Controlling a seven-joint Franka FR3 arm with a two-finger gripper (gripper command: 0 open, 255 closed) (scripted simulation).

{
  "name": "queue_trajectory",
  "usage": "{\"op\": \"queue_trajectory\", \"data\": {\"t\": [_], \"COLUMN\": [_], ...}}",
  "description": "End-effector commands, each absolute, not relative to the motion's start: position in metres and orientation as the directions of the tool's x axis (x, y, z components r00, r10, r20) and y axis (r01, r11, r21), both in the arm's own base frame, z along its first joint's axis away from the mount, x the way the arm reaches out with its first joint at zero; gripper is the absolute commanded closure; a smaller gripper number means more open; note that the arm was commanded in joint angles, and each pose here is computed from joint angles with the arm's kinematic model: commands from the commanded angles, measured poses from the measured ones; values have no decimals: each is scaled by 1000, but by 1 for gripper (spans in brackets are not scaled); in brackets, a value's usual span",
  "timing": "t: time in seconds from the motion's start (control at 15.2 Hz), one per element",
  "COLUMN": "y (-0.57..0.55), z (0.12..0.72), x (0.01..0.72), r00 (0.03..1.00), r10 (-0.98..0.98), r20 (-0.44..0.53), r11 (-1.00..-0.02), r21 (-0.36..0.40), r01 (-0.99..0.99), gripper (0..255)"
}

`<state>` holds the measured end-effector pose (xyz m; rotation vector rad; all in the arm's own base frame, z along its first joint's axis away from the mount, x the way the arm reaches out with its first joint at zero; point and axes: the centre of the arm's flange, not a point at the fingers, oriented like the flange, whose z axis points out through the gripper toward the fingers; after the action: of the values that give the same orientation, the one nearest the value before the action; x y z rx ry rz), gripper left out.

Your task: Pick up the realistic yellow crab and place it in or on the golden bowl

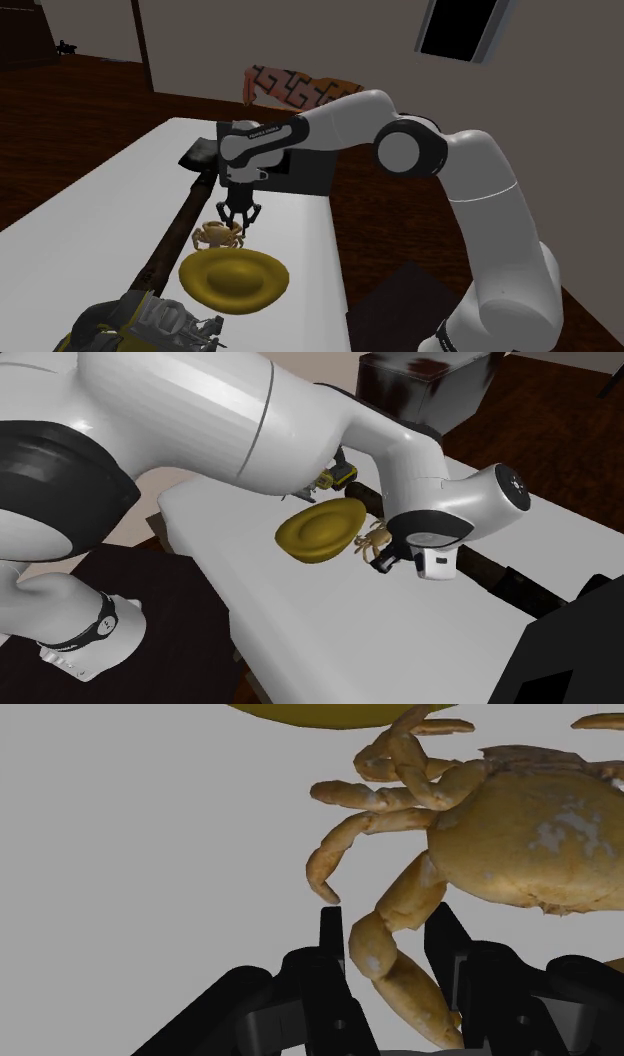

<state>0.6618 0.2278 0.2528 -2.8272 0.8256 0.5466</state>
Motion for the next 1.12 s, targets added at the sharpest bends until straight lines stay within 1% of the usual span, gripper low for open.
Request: {"op": "queue_trajectory", "data": {"t": [0.0,1.06], "y": [228,228], "z": [264,349], "x": [662,662], "r00": [783,783], "r10": [-490,-490], "r20": [-383,-383], "r11": [-839,-839], "r21": [-38,-38], "r01": [-544,-544], "gripper": [255,255]}}
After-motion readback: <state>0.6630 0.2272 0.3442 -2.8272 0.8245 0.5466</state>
